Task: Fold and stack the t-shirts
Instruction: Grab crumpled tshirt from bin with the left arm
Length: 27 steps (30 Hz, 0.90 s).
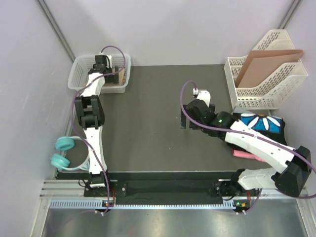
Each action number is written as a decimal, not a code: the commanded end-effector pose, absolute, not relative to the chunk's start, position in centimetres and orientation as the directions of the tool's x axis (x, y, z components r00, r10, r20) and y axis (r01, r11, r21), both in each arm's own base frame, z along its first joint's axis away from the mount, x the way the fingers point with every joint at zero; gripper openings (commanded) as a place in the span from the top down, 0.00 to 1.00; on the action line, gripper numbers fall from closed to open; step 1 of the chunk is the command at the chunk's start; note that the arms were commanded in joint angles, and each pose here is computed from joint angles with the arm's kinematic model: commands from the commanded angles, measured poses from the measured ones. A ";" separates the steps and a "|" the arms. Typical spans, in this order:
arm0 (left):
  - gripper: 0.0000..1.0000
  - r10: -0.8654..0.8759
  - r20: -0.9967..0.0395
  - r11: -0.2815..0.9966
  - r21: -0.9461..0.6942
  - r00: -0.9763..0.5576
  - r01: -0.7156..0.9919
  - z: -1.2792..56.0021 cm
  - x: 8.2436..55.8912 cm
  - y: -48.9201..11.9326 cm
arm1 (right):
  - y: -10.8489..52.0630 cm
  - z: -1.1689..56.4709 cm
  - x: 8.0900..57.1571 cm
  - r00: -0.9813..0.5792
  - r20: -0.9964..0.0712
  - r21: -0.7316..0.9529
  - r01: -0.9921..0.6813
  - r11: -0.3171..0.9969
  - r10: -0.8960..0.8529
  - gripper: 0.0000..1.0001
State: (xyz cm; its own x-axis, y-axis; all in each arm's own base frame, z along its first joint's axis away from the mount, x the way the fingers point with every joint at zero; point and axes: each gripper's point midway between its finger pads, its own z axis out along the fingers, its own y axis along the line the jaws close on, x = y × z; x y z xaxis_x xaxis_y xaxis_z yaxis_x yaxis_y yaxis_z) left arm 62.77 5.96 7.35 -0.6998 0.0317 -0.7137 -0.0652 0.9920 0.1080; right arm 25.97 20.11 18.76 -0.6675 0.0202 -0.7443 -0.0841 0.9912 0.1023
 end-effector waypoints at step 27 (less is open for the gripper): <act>1.00 0.086 -0.955 0.996 0.074 -0.283 0.055 36.0 58.2 2.7 | 19.8 18.8 26.2 -0.646 -0.761 0.161 -0.102 0.982 0.058 0.00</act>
